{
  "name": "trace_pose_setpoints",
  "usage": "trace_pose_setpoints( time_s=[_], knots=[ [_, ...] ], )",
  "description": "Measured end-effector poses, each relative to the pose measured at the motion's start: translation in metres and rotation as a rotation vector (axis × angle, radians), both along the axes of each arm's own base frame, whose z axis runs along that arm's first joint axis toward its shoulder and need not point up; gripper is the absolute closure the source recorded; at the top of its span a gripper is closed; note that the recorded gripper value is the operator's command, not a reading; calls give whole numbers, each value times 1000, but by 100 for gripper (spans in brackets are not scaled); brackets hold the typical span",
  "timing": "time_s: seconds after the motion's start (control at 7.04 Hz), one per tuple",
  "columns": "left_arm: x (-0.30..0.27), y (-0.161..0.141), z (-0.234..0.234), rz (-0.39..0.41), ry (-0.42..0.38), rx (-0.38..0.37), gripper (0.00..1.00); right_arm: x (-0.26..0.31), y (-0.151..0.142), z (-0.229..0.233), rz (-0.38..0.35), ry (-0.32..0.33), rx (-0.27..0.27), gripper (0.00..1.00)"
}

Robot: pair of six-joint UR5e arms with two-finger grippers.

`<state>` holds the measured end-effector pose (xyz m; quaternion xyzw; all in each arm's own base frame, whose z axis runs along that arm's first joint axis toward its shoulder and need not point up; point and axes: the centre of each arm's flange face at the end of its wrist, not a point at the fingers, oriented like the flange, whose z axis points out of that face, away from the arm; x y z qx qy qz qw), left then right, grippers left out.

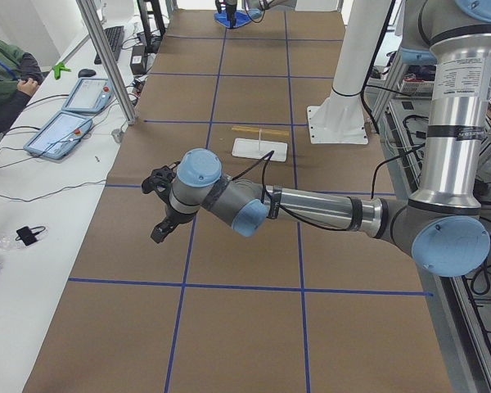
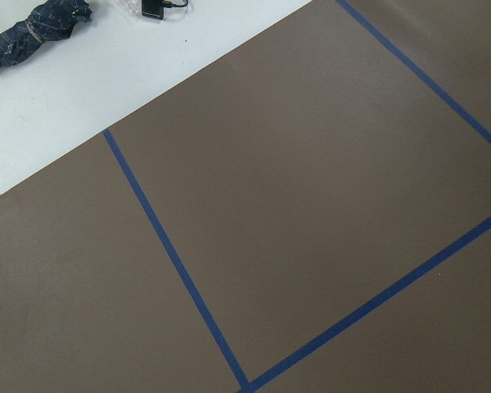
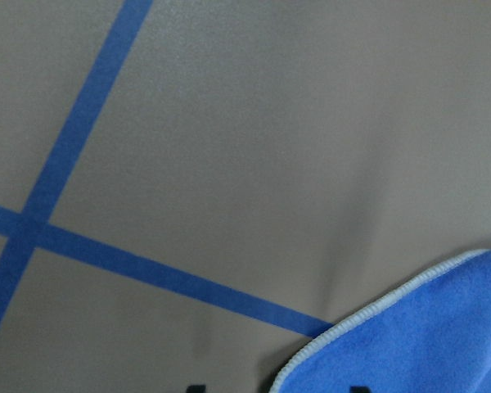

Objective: Hang towel on rack

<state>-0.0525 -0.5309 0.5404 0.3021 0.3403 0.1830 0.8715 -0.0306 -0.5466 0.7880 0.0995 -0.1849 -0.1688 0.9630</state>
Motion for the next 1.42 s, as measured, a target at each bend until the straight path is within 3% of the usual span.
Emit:
trace_pose_setpoints(
  time_s=[0.71, 1.14, 1.42],
  knots=[
    [1, 0, 0, 0, -1, 0, 1, -2, 5, 21, -6, 44, -32, 59],
    [1, -1, -2, 0, 0, 2, 1, 1, 16, 31, -7, 51, -48, 100],
    [1, -2, -2, 0, 0, 3, 1, 1, 17, 31, -8, 52, -48, 100]
  ],
)
